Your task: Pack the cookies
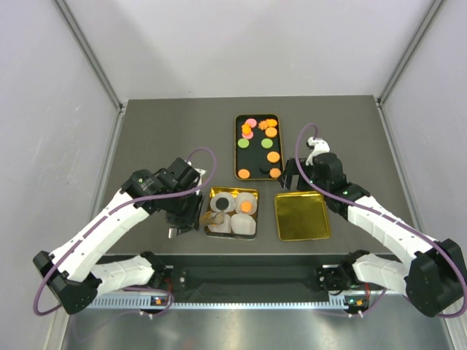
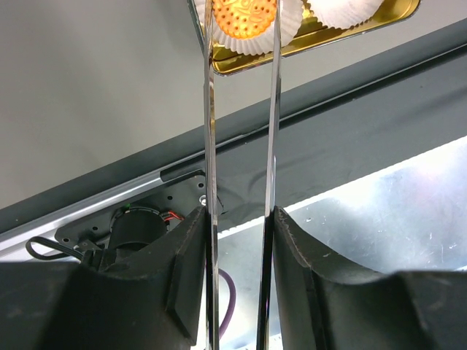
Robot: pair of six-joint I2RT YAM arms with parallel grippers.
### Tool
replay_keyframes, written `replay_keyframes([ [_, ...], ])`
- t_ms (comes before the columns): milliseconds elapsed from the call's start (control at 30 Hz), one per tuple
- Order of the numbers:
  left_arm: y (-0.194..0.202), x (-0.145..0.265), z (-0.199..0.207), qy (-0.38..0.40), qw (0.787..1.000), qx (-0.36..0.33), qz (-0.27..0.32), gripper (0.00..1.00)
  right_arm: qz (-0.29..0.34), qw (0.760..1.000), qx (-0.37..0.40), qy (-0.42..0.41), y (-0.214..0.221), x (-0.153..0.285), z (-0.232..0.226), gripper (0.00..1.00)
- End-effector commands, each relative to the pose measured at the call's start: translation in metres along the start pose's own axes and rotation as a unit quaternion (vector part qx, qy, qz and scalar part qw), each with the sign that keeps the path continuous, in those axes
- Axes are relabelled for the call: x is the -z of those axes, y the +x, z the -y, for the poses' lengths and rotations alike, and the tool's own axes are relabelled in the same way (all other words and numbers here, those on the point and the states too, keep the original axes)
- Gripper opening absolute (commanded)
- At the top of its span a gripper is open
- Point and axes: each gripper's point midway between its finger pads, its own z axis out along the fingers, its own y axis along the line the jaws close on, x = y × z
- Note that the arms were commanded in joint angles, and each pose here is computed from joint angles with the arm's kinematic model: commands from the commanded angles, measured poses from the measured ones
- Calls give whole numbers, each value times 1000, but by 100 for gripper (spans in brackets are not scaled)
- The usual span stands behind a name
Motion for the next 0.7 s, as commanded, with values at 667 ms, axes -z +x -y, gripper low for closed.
replay_keyframes([
  [667,-3,0,2,4,1000,-2,11,50,29,1000,6,-10,-23,5,-8,100],
])
